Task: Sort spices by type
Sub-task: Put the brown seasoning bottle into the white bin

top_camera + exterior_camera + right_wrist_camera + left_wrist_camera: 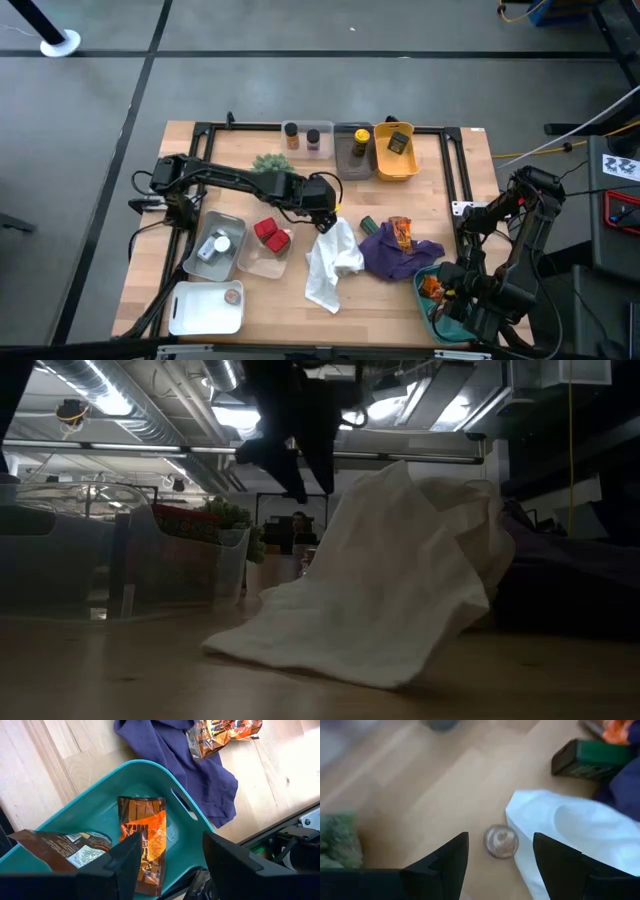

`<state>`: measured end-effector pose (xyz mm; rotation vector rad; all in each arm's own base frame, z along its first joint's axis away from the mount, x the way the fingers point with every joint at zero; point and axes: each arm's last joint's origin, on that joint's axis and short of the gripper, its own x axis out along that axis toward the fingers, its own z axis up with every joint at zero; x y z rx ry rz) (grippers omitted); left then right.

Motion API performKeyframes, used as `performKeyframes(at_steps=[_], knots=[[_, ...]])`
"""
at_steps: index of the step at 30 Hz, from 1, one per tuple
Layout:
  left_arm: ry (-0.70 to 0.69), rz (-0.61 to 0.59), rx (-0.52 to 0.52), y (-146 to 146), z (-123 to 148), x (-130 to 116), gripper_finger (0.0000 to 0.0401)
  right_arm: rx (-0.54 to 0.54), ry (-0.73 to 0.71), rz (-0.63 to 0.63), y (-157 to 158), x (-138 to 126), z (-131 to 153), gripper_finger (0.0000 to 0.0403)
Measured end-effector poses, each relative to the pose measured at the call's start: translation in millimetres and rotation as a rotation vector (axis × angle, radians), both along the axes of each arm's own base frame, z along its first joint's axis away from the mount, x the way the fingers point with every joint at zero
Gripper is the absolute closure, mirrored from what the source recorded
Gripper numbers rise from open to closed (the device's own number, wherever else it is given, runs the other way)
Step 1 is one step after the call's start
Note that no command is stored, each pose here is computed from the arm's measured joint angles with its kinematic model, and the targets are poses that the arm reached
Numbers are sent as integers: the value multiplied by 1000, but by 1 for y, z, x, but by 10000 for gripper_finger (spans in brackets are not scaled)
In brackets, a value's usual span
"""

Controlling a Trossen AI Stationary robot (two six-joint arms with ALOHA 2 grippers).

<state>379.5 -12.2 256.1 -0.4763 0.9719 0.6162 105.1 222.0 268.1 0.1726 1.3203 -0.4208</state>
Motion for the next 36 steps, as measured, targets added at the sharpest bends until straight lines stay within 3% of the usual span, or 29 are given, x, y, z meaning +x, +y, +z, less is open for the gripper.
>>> performKeyframes(at_steps=[16, 36], knots=[[99, -8, -54, 3, -43, 17, 191, 23, -67, 5, 3, 3, 0, 196], [149, -42, -91, -2, -72, 28, 191, 16, -96, 7, 4, 4, 0, 196]])
